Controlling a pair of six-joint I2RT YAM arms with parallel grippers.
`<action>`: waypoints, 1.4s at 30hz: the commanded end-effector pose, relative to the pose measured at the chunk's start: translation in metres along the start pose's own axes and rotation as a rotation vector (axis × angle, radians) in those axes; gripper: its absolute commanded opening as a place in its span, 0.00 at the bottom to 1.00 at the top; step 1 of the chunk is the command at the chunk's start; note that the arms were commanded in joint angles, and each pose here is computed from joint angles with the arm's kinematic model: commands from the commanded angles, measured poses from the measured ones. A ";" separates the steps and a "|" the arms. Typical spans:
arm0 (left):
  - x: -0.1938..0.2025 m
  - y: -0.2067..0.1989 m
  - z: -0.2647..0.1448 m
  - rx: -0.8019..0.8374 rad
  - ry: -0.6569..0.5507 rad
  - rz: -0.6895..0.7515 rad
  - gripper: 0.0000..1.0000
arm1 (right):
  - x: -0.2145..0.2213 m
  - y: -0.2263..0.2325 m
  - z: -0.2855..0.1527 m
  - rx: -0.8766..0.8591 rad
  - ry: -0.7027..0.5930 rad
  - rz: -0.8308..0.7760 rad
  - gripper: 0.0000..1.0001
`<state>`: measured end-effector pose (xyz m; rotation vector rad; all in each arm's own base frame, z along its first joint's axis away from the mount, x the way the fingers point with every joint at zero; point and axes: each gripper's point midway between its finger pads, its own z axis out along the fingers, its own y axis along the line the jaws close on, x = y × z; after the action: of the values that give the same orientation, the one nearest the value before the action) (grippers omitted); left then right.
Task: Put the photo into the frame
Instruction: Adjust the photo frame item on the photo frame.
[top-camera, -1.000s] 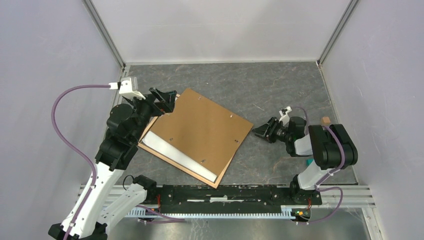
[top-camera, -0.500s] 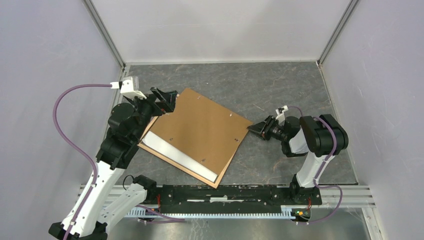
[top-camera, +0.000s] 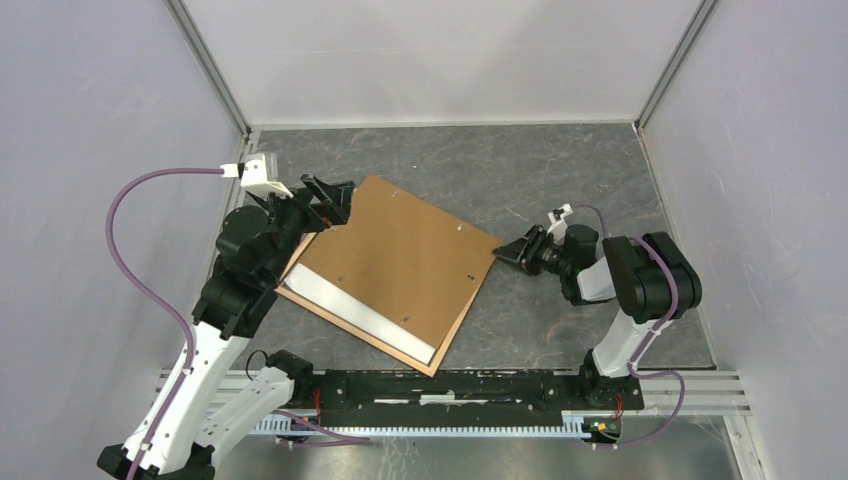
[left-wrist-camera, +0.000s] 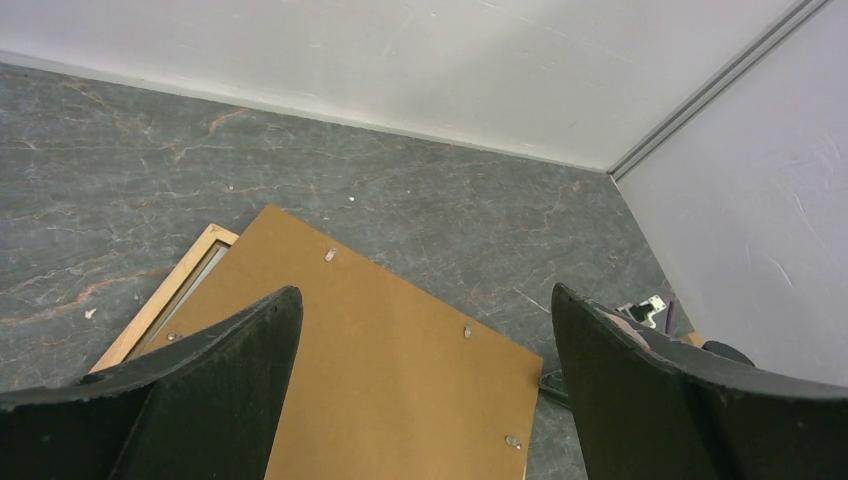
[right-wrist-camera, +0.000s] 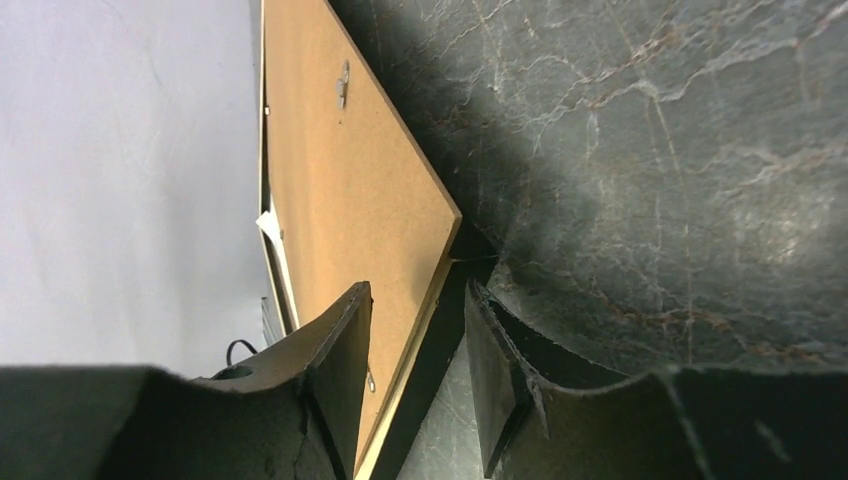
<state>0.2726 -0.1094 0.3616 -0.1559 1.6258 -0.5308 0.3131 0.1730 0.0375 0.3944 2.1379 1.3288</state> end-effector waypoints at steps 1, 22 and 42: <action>-0.010 -0.006 0.000 0.024 -0.037 0.003 1.00 | -0.016 0.001 0.008 0.021 -0.024 -0.075 0.46; -0.009 -0.006 0.000 0.026 -0.032 0.002 1.00 | -0.031 0.018 0.021 -0.114 -0.075 -0.005 0.32; -0.010 -0.007 -0.001 0.029 -0.035 0.001 1.00 | -0.024 0.017 0.034 -0.099 -0.039 -0.012 0.28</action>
<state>0.2726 -0.1095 0.3616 -0.1556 1.6259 -0.5311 0.3425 0.1862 0.0365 0.4407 2.0706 1.3917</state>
